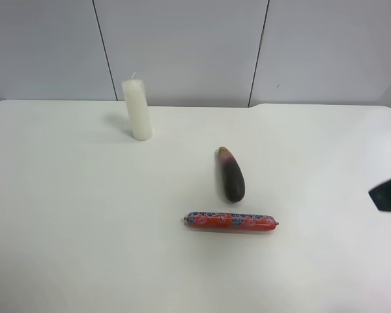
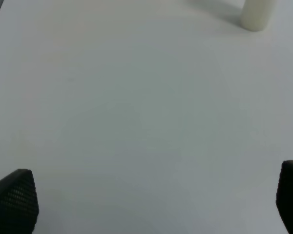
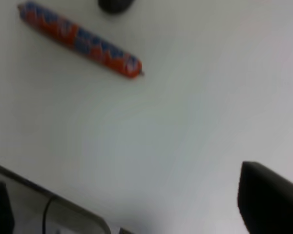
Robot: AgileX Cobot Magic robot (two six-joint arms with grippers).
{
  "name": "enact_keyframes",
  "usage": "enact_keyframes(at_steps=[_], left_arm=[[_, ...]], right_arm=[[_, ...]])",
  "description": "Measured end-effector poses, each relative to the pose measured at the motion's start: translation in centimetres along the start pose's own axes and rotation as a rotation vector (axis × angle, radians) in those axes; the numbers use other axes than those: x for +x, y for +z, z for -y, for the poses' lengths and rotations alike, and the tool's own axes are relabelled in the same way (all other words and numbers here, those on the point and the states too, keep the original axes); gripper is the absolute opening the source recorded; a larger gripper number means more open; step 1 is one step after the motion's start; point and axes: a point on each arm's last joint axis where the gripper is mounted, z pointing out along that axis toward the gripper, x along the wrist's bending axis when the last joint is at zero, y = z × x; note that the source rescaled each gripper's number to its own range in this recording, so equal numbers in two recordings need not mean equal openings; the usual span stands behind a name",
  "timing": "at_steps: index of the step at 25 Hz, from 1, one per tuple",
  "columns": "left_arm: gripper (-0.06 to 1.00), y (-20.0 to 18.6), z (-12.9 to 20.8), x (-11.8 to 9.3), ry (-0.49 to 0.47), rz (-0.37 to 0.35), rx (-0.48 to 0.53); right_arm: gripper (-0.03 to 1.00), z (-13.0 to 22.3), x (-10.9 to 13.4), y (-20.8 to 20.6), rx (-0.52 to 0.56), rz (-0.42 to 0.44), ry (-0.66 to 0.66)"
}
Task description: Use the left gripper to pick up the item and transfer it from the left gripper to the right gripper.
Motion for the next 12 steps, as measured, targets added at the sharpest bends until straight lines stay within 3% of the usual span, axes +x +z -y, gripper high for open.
enact_keyframes(at_steps=[5,12], left_arm=[[1.00,0.0,0.0,0.0,0.000,0.000,0.000],[1.00,0.0,0.0,0.0,0.000,0.000,0.000]], right_arm=[[0.96,4.5,0.3,1.3,-0.074,0.027,0.029],[0.96,8.6,0.8,-0.5,-0.297,0.094,0.086]])
